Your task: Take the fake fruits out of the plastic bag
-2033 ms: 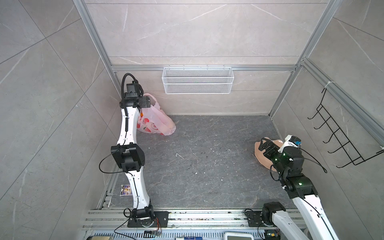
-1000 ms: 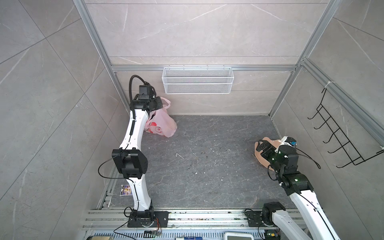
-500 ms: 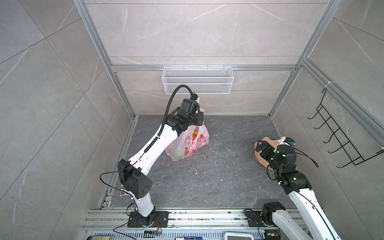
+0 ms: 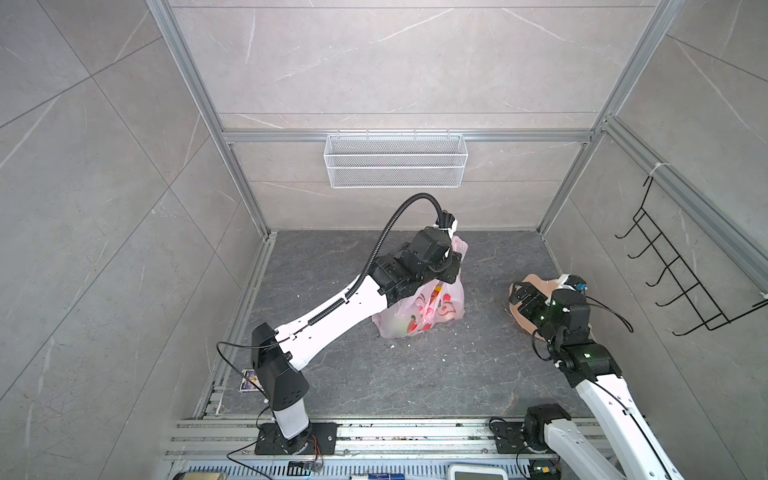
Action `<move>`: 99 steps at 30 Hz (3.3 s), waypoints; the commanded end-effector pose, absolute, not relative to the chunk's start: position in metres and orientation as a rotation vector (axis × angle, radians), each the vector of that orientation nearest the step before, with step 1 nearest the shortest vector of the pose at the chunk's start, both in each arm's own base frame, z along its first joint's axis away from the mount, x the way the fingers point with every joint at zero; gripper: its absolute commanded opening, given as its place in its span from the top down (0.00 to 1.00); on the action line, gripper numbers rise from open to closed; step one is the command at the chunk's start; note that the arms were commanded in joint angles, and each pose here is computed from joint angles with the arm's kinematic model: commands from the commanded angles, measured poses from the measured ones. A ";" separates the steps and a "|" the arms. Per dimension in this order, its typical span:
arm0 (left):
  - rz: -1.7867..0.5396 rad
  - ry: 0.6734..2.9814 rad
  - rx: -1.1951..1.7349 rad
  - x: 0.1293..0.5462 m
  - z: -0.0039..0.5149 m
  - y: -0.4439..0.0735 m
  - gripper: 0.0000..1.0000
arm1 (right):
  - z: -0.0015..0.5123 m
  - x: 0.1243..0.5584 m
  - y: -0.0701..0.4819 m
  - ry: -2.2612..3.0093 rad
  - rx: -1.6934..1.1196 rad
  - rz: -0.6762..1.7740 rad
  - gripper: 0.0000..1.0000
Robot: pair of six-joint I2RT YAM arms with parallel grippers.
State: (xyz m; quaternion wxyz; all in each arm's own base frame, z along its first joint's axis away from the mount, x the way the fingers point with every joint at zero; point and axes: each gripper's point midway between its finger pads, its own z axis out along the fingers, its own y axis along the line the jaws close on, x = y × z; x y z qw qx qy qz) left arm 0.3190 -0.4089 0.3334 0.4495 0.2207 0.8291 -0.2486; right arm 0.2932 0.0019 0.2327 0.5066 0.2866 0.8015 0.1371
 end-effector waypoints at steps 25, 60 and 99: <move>-0.579 1.920 0.539 0.261 0.378 -0.310 0.24 | 0.313 0.254 0.123 2.189 0.174 0.381 0.00; -0.421 2.101 0.306 0.270 0.266 -0.272 0.19 | 0.264 0.306 0.156 2.223 0.132 -0.303 0.03; 0.069 2.210 0.073 0.326 0.241 -0.277 0.23 | 0.249 0.286 0.117 2.154 0.350 -0.112 0.09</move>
